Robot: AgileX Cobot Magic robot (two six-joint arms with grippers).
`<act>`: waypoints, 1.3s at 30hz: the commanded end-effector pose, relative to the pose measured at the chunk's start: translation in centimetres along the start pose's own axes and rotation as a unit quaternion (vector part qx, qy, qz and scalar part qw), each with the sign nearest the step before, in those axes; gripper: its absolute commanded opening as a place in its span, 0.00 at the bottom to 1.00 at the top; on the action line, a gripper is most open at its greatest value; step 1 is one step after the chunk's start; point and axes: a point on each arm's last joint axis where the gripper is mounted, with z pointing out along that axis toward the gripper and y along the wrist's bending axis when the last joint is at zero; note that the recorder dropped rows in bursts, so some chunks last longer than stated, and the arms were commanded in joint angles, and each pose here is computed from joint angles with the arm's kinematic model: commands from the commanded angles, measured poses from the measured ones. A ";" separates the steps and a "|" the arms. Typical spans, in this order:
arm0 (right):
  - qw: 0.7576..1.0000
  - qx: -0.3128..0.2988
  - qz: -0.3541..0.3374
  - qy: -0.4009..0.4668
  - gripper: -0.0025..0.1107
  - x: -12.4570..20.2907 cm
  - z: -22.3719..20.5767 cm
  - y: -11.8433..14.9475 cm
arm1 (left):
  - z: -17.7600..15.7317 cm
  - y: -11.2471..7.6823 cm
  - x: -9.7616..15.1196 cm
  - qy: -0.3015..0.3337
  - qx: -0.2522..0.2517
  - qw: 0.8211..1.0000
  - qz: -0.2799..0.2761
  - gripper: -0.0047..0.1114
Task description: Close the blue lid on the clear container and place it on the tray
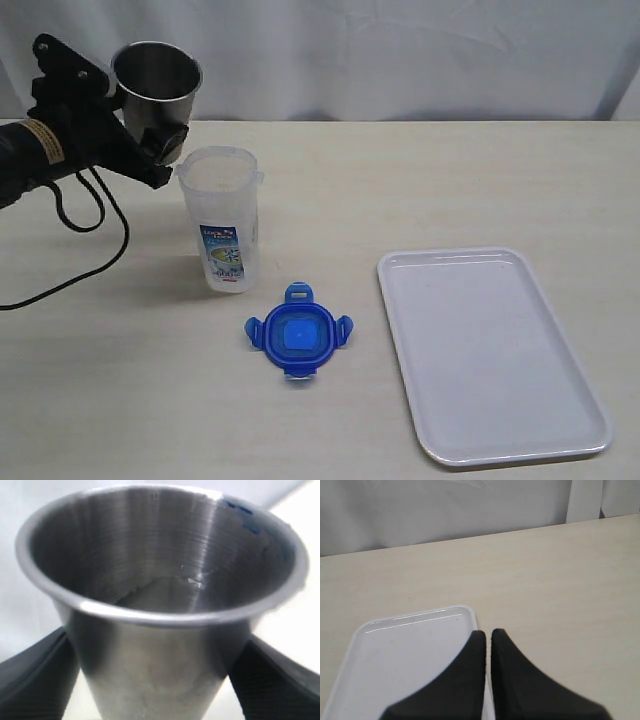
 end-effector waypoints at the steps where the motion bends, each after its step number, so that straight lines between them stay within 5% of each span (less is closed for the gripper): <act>1: 1.000 -0.001 -0.001 0.001 0.06 0.1 0.0 0.0 | 2.2 1.7 -0.1 -0.045 -0.056 0.993 -0.090 0.04; 14: 1.000 -0.001 -0.001 0.001 0.06 0.1 0.0 0.0 | 9.3 6.6 5.1 -0.052 -0.089 0.976 -0.193 0.04; 23: 1.000 -0.001 -0.001 0.001 0.06 0.1 0.0 0.0 | 11.0 6.0 9.6 -0.018 -0.085 0.975 -0.205 0.04; 30: 1.000 -0.001 -0.001 0.001 0.06 0.1 0.0 0.0 | 11.1 5.8 10.0 -0.019 -0.083 0.974 -0.209 0.05; 33: 1.000 -0.001 -0.001 0.001 0.06 0.1 0.0 0.0 | 11.1 5.8 10.1 -0.017 -0.084 0.974 -0.209 0.16; 39: 1.000 -0.001 -0.001 0.001 0.06 0.1 0.0 0.0 | 11.1 5.8 9.9 -0.026 -0.083 0.974 -0.208 0.60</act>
